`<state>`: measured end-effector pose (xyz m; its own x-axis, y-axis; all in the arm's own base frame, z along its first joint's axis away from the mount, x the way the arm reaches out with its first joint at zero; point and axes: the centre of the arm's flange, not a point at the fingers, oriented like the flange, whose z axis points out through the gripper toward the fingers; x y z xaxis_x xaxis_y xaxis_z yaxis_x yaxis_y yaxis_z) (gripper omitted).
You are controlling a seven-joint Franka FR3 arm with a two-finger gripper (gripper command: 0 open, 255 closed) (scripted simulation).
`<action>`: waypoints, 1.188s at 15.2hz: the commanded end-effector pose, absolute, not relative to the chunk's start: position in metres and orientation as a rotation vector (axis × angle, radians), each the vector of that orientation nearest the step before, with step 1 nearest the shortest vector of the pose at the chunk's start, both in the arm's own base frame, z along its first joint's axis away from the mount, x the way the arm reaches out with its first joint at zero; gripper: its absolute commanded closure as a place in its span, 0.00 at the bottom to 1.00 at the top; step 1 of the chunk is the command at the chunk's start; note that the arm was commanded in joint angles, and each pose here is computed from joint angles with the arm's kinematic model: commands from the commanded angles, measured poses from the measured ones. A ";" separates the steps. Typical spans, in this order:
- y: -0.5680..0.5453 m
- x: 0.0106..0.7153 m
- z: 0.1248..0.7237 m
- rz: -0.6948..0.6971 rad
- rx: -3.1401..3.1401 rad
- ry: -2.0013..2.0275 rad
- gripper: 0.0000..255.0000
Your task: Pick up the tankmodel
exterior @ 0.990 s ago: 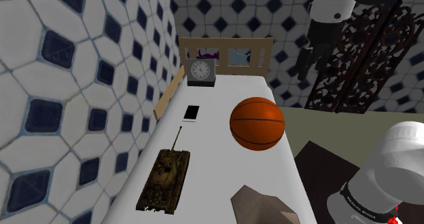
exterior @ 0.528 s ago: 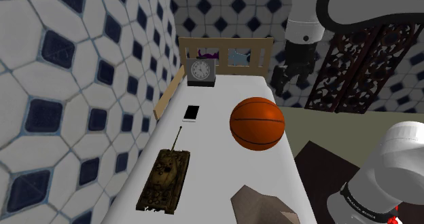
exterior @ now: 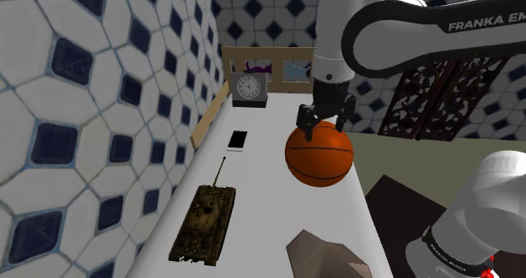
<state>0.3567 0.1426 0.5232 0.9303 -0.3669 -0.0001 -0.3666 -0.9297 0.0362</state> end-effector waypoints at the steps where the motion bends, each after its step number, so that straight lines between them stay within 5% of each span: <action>1: 0.165 0.369 0.508 -0.013 3.048 -0.637 0.00; 18: 0.309 0.497 0.405 -0.036 2.971 -1.085 0.00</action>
